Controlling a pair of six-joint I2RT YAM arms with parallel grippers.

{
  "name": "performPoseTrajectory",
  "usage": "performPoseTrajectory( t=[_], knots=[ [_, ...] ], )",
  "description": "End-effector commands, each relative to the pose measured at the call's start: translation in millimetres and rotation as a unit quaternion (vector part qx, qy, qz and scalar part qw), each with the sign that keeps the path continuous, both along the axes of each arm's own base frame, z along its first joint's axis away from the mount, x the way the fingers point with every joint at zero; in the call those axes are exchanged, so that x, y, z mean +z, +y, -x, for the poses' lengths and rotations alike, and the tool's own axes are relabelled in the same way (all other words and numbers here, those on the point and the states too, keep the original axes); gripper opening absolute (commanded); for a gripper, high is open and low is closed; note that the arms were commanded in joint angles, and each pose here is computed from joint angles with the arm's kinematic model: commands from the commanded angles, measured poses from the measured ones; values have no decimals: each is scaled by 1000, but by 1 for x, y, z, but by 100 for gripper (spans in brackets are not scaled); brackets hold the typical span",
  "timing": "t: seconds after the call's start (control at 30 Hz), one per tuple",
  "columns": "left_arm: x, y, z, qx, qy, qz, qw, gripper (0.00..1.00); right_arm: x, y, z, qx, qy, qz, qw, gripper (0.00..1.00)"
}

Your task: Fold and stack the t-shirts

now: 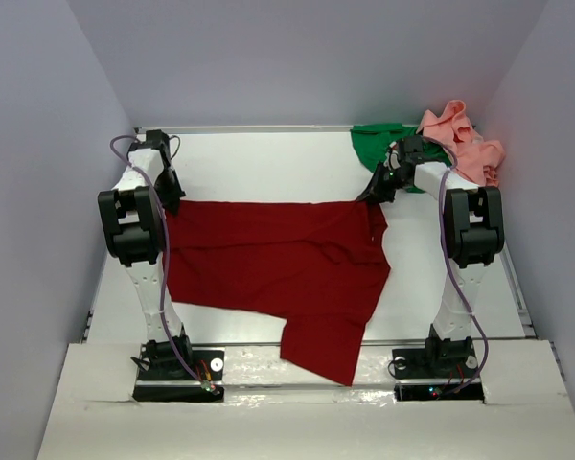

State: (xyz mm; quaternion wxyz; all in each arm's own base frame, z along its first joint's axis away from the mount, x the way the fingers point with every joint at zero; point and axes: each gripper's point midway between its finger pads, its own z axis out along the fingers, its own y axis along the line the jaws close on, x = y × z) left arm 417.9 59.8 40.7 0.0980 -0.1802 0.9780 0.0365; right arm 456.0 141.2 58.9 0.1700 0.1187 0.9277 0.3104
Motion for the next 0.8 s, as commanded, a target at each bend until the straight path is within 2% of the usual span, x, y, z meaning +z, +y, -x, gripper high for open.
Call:
performPoseTrajectory(
  t=[0.0,0.33,0.77],
  knots=[
    [46,7,-32,11,-79,-22,997,1,13,2,-15,4,-27,2,1000,0],
    [64,2,-65,17,-131,-22,991,3,22,-4,-22,-11,-41,20,999,0],
    [35,-2,-74,8,-105,-19,994,7,33,-12,-40,-32,-63,43,997,0]
  ],
)
